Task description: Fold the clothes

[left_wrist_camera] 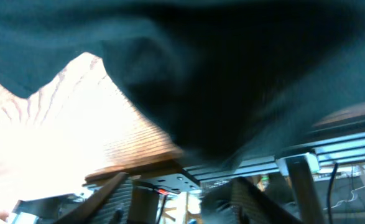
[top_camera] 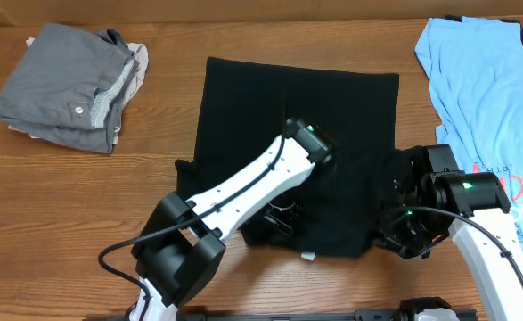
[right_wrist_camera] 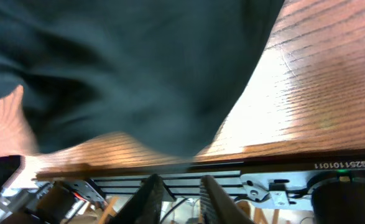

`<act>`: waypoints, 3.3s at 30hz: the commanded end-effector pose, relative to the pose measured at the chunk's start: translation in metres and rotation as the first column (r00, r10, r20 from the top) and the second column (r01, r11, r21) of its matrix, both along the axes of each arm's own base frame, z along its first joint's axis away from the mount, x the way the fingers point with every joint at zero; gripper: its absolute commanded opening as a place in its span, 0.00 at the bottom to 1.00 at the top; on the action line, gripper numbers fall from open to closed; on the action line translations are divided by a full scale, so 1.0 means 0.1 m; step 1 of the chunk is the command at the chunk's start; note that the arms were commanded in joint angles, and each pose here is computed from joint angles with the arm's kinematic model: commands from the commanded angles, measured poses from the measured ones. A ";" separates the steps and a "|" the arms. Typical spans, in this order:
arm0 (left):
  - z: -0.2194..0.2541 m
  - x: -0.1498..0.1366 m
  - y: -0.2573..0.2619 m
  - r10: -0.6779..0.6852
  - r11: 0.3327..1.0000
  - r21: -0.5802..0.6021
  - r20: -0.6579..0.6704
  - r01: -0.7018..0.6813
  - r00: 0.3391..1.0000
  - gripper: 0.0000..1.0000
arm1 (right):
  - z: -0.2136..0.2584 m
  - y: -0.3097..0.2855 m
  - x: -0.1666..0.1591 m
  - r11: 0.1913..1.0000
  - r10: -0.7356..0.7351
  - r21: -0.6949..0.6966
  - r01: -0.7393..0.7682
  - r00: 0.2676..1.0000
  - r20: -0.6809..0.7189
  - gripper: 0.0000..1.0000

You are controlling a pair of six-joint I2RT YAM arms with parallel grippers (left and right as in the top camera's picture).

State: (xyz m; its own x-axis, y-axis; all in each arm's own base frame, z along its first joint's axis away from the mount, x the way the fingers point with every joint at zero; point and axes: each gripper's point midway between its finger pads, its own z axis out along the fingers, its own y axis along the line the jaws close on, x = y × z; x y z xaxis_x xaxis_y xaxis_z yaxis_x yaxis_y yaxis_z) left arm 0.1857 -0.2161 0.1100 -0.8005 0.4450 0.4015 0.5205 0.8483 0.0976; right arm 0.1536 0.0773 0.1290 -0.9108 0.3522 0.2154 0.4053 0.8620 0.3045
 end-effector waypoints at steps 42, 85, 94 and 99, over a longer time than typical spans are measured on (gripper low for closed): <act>-0.95 2.89 0.25 0.102 0.922 -0.371 0.505 0.109 0.857 0.98 | -0.13 0.14 1.22 0.997 0.051 0.029 -0.068 0.919 0.391 0.64; -1.18 3.28 1.99 0.593 0.778 -0.421 0.246 -0.466 0.767 1.00 | -0.96 0.41 1.81 0.981 0.194 -0.074 -0.180 0.892 0.409 0.69; -0.20 3.46 1.72 0.554 0.799 -0.482 0.362 -0.358 0.750 1.00 | -1.32 0.64 1.81 0.968 0.250 -0.069 -0.243 0.891 0.380 0.61; -0.02 3.51 1.66 0.551 0.799 -0.503 0.393 -0.329 0.736 1.00 | -1.31 0.78 1.85 0.955 0.295 -0.107 -0.276 0.860 0.417 0.42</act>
State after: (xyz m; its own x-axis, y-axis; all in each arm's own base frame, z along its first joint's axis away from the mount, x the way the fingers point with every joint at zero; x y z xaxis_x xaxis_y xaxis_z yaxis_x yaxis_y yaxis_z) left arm 0.5343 -0.0451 0.0944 -0.9794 0.0225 -0.2005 0.0488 0.9907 -0.1269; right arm 0.3444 0.1471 0.0078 -0.9697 0.1039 -0.2209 0.0105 0.9218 0.3876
